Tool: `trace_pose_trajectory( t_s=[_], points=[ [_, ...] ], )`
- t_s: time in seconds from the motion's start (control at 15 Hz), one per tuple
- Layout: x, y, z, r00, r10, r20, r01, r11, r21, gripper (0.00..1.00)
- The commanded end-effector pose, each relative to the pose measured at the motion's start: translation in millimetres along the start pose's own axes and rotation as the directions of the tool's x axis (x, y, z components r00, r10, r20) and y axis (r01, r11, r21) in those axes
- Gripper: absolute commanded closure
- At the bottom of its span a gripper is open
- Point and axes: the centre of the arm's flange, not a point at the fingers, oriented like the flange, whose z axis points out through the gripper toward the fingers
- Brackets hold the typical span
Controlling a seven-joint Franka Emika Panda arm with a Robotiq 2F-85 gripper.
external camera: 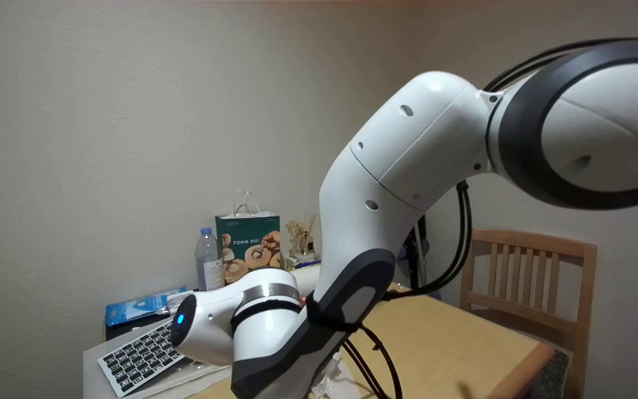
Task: Wipe the table with the napkin
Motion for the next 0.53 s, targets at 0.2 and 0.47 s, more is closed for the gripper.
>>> trace_pose_trajectory(
  t_s=[0.2, 0.47],
  points=[
    [-7, 17, -18, 0.992, 0.105, -0.075, -0.096, 0.989, 0.113, 0.0],
    [-15, 27, -23, 0.987, 0.136, -0.081, -0.124, 0.983, 0.133, 0.0]
  ],
)
